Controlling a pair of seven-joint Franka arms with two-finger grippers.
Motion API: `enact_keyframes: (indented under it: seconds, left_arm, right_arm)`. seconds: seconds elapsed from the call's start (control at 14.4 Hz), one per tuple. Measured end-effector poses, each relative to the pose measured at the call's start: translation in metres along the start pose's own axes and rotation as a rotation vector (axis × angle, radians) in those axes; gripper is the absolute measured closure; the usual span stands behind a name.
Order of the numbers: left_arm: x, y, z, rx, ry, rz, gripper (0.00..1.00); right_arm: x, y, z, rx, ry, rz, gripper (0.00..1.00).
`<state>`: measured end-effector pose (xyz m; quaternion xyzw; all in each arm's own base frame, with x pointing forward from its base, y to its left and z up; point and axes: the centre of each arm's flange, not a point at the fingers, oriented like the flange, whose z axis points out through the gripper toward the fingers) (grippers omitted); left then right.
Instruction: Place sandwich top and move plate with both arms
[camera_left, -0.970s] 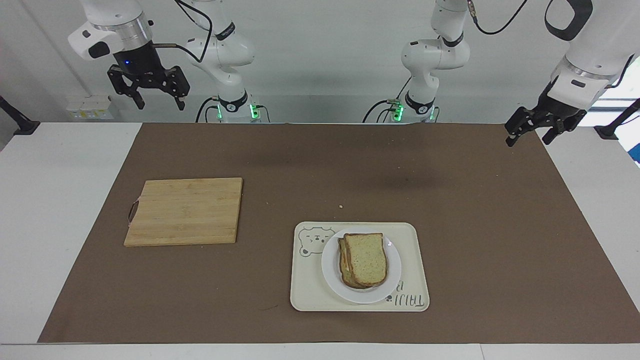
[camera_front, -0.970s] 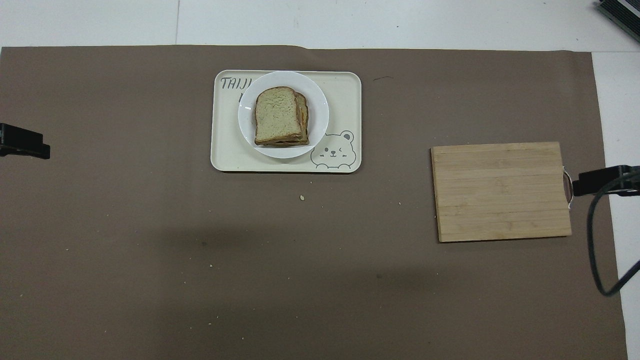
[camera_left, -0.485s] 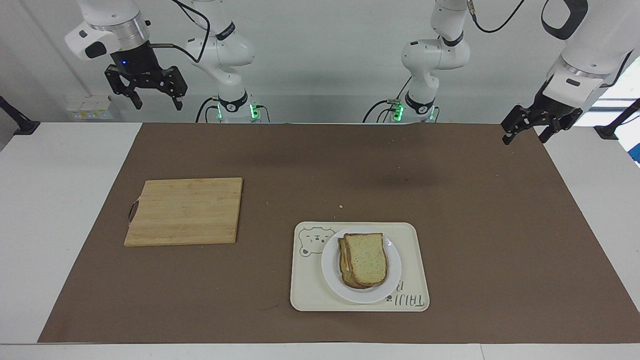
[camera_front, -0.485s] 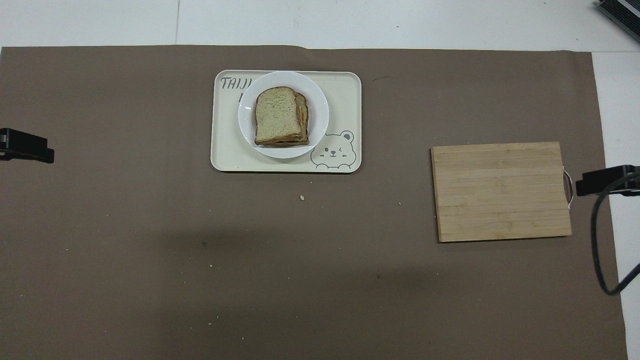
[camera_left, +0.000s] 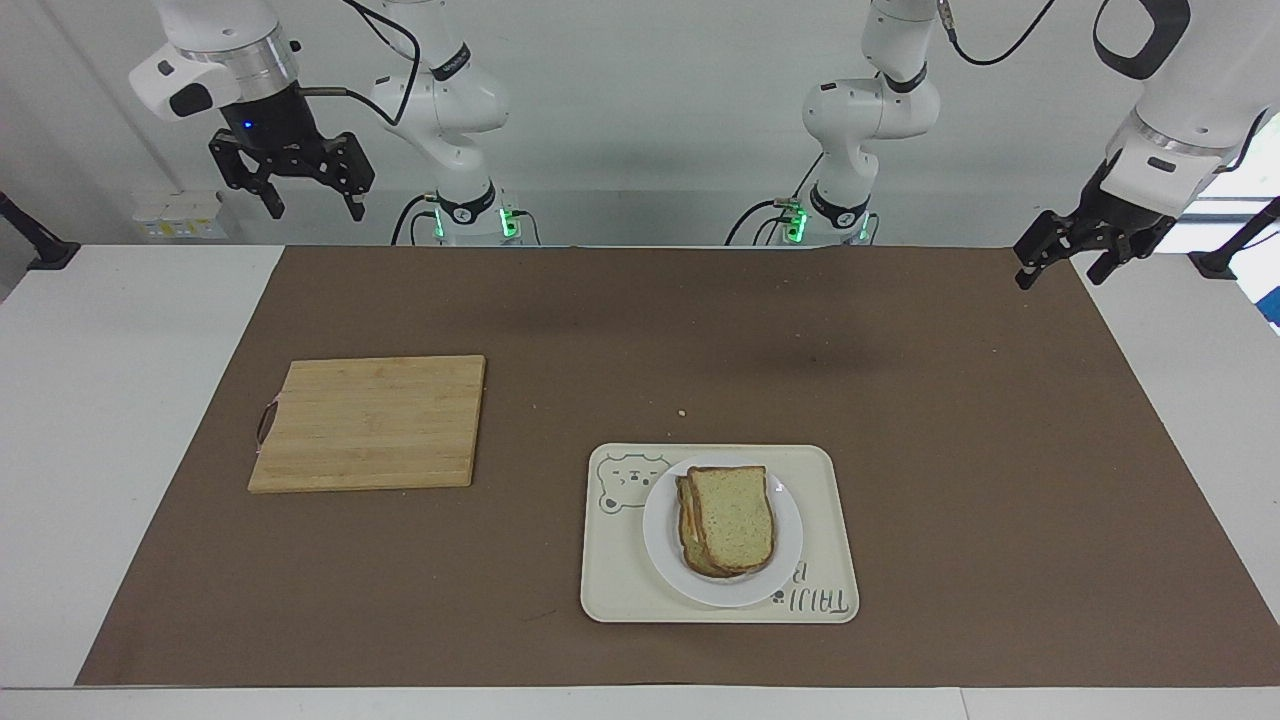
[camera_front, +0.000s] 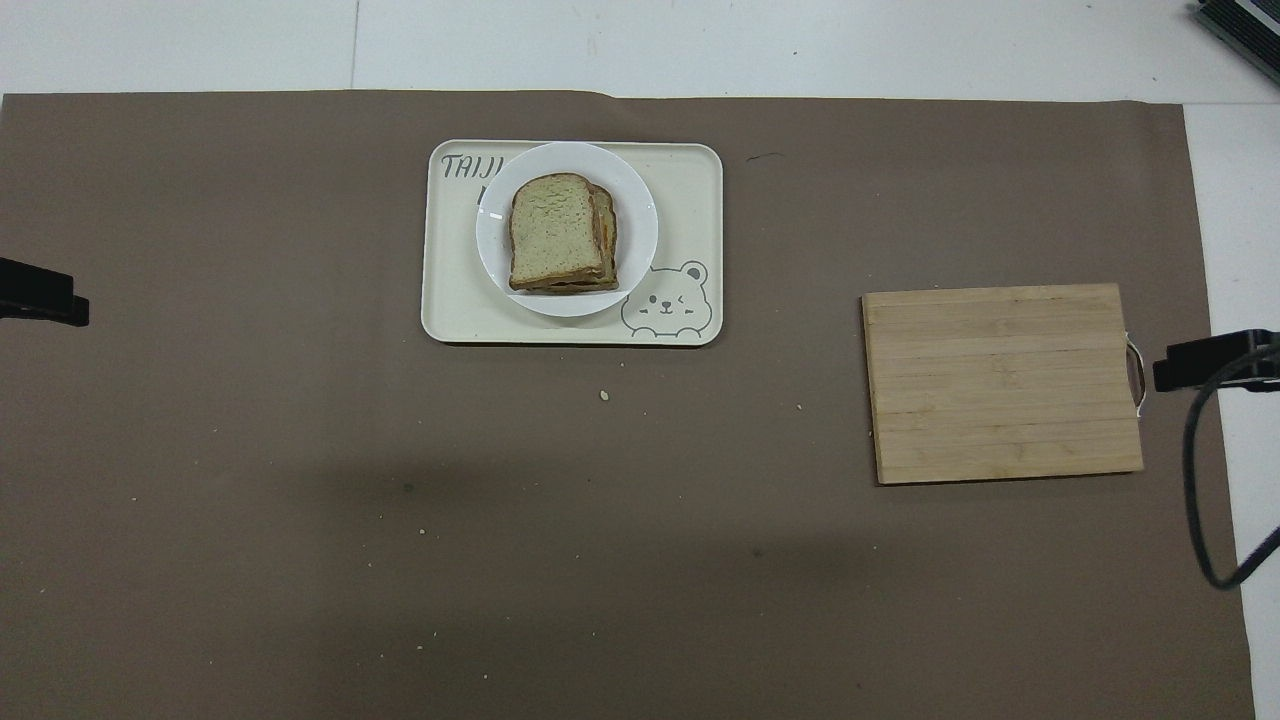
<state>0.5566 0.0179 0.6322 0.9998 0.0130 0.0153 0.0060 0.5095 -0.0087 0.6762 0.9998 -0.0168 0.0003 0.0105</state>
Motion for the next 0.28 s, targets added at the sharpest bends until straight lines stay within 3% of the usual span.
enact_keyframes:
  seconds: [0.28]
  left_arm:
    - [-0.0006, 0.0000, 0.0005, 0.000, -0.006, 0.000, 0.00]
  right_arm:
    - [0.0000, 0.0007, 0.0000, 0.000, 0.000, 0.001, 0.00]
